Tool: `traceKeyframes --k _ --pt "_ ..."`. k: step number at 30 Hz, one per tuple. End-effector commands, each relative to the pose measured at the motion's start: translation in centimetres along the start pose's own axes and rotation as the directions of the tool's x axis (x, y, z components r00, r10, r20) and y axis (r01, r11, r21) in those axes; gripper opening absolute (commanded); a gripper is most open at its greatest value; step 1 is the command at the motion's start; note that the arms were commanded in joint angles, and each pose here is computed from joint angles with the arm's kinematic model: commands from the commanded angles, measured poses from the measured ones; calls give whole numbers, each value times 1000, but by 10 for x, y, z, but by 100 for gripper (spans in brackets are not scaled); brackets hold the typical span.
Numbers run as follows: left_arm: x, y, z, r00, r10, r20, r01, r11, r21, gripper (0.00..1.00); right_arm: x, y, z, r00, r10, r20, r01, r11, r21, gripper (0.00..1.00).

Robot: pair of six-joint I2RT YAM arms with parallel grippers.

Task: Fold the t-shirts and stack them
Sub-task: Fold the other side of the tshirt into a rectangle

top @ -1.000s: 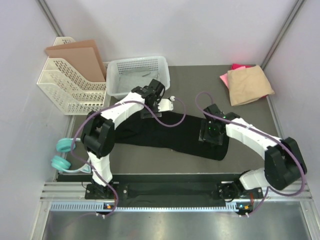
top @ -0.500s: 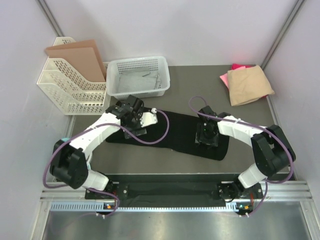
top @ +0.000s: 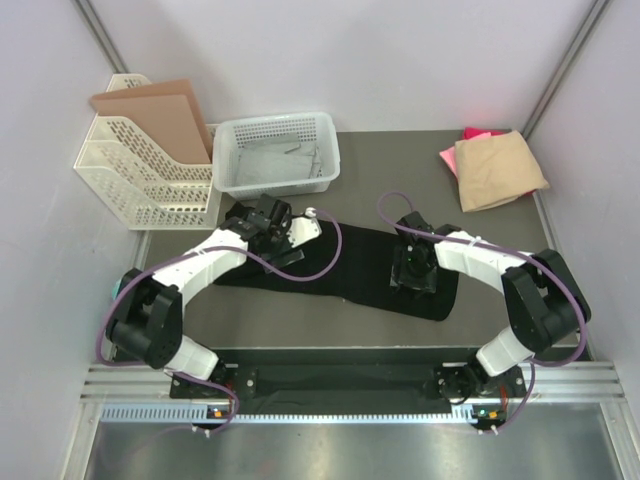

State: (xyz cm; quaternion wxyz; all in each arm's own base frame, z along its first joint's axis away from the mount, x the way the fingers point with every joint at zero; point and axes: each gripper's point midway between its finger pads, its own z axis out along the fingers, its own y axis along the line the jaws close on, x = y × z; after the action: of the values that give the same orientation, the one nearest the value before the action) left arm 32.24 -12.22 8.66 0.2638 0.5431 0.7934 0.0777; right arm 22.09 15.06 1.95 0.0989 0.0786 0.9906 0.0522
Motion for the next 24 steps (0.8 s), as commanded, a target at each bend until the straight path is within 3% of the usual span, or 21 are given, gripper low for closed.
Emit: traceKeyframes --k 1,9,14,19,22,24 --pt "-12 -1 7 998 -43 53 42 999 5 85 -19 14 -3 998 -17 68 19 999 -27 58" --pt "10 -24 21 999 -32 -6 32 998 60 85 -19 11 -1 998 -7 64 8 1000 -20 58" --pt "7 -18 33 999 -29 -13 29 999 42 81 -19 10 -3 998 -5 68 7 1000 -24 58" --pt "-11 -3 38 999 -37 2 36 999 30 46 -14 7 -1 998 -1 63 2 1000 -26 57" --pt "-18 5 37 999 -36 9 36 999 22 35 -11 6 0 998 1 62 1 1000 -27 57" --pt "-20 10 36 1000 -30 8 30 999 10 21 -11 5 2 998 -1 62 2 1000 -27 57"
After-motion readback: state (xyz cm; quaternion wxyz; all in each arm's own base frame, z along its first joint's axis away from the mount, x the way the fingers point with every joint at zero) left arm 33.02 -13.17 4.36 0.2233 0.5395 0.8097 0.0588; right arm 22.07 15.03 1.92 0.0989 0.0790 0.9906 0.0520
